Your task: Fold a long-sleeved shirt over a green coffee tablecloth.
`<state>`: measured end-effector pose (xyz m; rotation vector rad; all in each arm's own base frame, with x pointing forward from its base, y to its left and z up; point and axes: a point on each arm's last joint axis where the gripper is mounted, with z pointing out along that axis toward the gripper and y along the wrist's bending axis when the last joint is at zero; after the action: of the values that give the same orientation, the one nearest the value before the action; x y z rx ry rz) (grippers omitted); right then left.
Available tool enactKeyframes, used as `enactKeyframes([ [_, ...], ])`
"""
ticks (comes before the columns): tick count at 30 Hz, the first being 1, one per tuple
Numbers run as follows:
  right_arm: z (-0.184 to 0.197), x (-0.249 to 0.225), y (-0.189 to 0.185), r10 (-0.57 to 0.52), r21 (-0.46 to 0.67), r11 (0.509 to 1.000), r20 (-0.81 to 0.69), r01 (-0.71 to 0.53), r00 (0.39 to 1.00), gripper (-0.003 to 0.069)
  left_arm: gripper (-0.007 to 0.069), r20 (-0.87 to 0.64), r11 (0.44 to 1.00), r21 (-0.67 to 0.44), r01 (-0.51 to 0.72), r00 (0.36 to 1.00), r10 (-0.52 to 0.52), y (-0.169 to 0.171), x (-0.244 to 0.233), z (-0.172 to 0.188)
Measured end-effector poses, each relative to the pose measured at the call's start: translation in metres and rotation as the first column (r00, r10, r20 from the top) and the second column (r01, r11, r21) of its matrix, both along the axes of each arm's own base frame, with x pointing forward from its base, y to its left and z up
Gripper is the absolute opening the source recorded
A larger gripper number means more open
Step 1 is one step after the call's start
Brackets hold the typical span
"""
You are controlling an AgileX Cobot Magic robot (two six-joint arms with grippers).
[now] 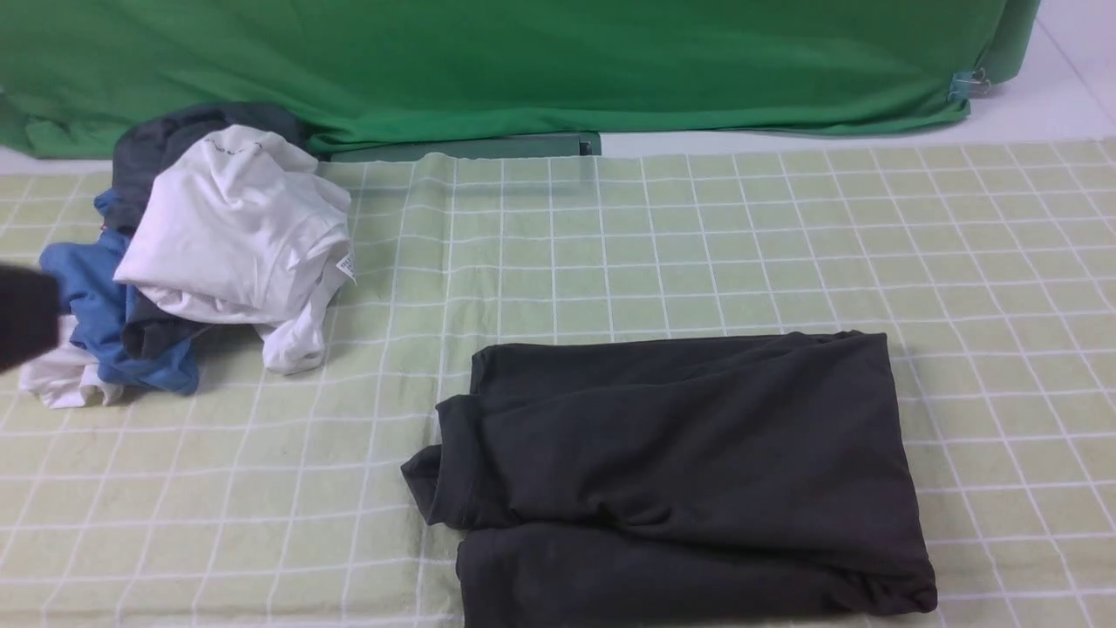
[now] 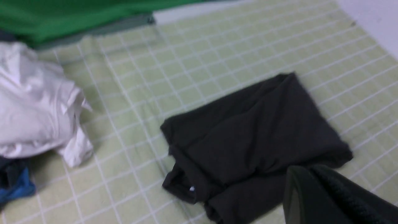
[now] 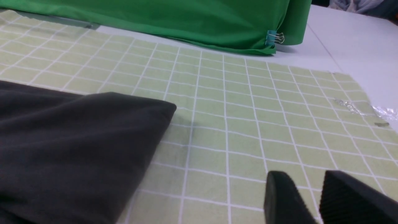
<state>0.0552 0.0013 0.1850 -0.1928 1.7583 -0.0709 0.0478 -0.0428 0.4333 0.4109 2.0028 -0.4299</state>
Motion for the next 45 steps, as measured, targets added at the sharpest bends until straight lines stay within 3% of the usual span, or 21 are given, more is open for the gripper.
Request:
enactKeyframes([
  [6, 0.0, 0.0, 0.0, 0.0, 0.001, 1.0, 0.0, 0.0, 1.0, 0.0203, 0.0015, 0.249, 0.993, -0.116, -0.033, 0.967, 0.062, -0.001, -0.048, -0.018],
  [13, 0.0, 0.0, 0.0, -0.001, 0.003, 1.0, 0.0, 0.001, 1.0, 0.0217, 0.0015, 0.303, 0.963, -0.23, -0.14, 0.93, 0.208, 0.009, -0.025, -0.048],
  [19, 0.0, 0.0, 0.0, -0.001, 0.004, 1.0, 0.0, 0.001, 1.0, 0.0232, 0.0015, 0.238, 0.968, -0.148, -0.205, 0.942, 0.236, 0.014, -0.01, -0.078],
  [20, 0.0, 0.0, 0.0, -0.001, 0.004, 1.0, 0.0, 0.001, 1.0, 0.0234, 0.0015, 0.247, 0.969, -0.062, -0.238, 0.937, 0.246, 0.018, -0.005, -0.087],
  [22, 0.0, 0.0, 0.0, -0.001, 0.004, 1.0, 0.0, 0.001, 1.0, 0.0237, 0.0015, 0.267, 0.961, 0.01, -0.277, 0.927, 0.264, 0.023, -0.001, -0.094],
  [27, 0.0, 0.0, 0.0, -0.001, 0.004, 1.0, 0.0, 0.001, 1.0, 0.0238, 0.0015, 0.338, 0.935, 0.089, -0.343, 0.893, 0.295, 0.031, 0.006, -0.101],
  [34, 0.0, 0.0, 0.0, -0.001, 0.004, 1.0, 0.0, 0.001, 1.0, 0.0238, 0.0015, 0.404, 0.921, 0.04, -0.388, 0.849, 0.341, 0.035, 0.014, -0.107],
  [45, 0.0, 0.0, 0.0, -0.002, 0.012, 1.0, -0.001, 0.002, 1.0, 0.0239, 0.0015, 0.438, 0.877, -0.05, -0.477, 0.779, 0.448, 0.043, 0.013, -0.205],
])
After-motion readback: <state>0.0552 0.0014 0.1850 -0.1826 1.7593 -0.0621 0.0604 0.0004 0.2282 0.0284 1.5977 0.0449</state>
